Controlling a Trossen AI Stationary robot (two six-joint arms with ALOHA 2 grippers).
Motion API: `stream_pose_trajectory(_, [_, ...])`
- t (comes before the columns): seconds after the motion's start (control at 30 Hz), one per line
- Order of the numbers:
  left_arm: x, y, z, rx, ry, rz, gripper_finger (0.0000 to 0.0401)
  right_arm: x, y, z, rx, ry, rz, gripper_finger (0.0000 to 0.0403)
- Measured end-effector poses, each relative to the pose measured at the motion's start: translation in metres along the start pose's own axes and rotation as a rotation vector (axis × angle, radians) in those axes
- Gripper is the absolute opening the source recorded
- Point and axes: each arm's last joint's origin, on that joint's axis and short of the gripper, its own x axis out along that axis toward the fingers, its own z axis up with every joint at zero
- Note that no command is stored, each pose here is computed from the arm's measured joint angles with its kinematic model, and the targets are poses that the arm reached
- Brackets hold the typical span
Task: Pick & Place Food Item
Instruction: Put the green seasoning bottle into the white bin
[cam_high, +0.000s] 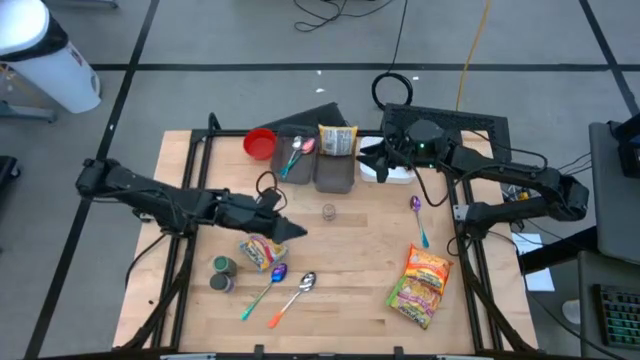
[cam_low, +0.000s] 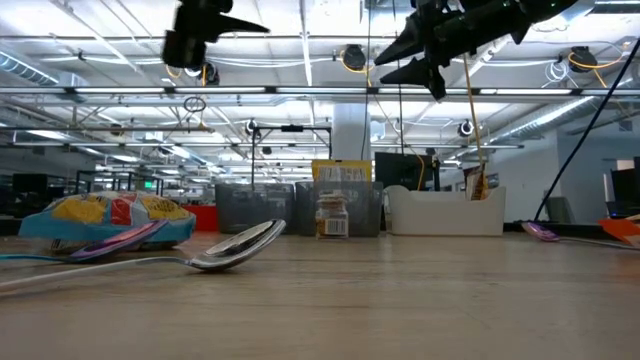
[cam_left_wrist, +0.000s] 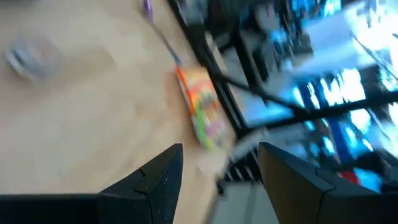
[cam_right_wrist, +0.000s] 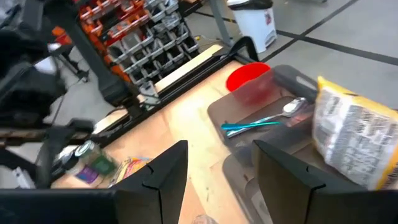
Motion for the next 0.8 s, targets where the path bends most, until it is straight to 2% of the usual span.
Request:
stream_pose_trajectory(0.13, [0.015, -0.001, 0.005, -0.064, -0.164, -0.024, 0.0216, 0.001, 0.006, -0.003, -0.015, 0.011, 0.022, 0.0171])
stream_pose_trajectory(0.23, [0.025, -0.001, 0.012, -0.056, -0.178, -0.084, 0.0216, 0.002, 0.010, -0.004, -0.020, 0.018, 0.036, 0.0171])
stream_pose_trajectory(0.33, [0.027, 0.003, 0.019, -0.043, -0.158, -0.091, 0.0216, 0.002, 0.013, -0.006, -0.024, 0.024, 0.047, 0.0171])
stream_pose_trajectory(0.57, [0.013, 0.009, 0.023, -0.079, 0.075, -0.036, 0.0216, 0.003, 0.018, -0.009, -0.030, 0.038, 0.067, 0.0171])
stream_pose_trajectory(0.7, [-0.005, 0.004, 0.023, -0.096, 0.215, 0.082, 0.0216, 0.003, 0.021, -0.010, -0.036, 0.043, 0.074, 0.0171])
stream_pose_trajectory(0.8, [-0.026, -0.005, 0.025, -0.086, 0.313, 0.218, 0.0216, 0.006, 0.020, -0.012, -0.041, 0.041, 0.077, 0.0171])
